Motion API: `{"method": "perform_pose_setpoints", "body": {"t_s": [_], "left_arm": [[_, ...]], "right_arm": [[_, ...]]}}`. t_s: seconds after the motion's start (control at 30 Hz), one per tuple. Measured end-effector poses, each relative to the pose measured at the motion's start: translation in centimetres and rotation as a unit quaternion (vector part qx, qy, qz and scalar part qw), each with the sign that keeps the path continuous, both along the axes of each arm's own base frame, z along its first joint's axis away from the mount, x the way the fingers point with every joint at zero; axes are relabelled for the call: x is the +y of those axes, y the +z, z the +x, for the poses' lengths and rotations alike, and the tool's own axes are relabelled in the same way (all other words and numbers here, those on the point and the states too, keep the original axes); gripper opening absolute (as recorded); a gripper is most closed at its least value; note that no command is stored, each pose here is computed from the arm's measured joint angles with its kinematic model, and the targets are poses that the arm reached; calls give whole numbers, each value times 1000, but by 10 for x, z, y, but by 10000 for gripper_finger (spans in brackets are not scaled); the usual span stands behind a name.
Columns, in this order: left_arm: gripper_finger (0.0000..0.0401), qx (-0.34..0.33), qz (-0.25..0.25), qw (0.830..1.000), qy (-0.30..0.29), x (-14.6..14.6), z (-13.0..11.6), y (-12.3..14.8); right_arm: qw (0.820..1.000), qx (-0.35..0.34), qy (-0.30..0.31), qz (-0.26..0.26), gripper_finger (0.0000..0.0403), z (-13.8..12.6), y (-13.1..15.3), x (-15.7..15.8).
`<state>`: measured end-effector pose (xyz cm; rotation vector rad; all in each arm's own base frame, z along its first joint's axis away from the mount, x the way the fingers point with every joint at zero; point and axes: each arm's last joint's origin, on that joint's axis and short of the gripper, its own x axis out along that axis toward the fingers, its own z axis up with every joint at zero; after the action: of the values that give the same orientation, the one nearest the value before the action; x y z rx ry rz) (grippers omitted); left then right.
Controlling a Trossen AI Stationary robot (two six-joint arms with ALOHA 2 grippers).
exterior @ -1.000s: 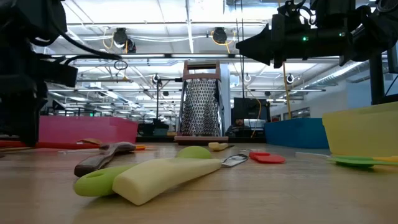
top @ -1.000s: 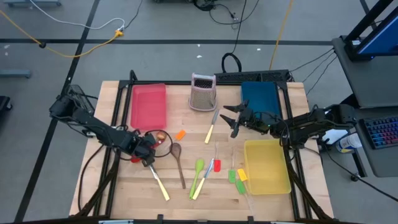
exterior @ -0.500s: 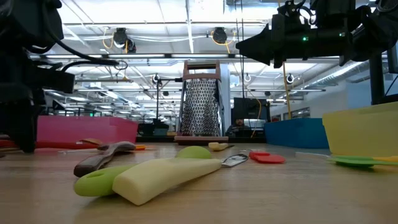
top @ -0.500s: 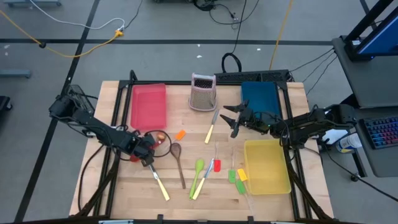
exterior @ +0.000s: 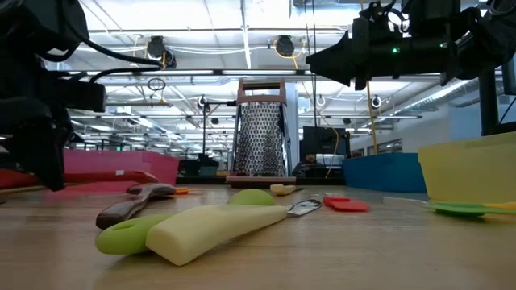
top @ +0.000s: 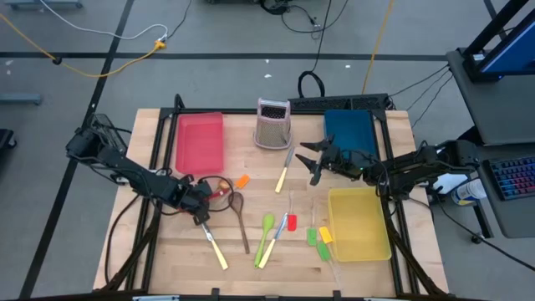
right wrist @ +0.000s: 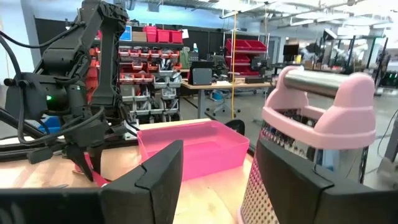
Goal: Pick & Place Kitchen Items
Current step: Put the red serving spoon into the pink bin
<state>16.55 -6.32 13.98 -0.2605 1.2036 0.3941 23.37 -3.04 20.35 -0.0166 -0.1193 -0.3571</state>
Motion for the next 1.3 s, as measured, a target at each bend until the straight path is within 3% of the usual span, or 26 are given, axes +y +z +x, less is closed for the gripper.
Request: {"method": "perform_pose_setpoints", "body": {"t_s": [0.17, 0.4, 1.3], "left_arm": [[20, -1, 4, 1000, -1, 1, 1, 1], [43, -2, 3, 1000, 3, 2, 1, 1], [53, 2, -21, 1000, 21, 3, -5, -10]], "right_arm": [[1000, 7, 2, 15, 196, 0, -2, 0], [1000, 8, 3, 30, 196, 0, -4, 0], [999, 14, 4, 31, 196, 0, -5, 0]]}}
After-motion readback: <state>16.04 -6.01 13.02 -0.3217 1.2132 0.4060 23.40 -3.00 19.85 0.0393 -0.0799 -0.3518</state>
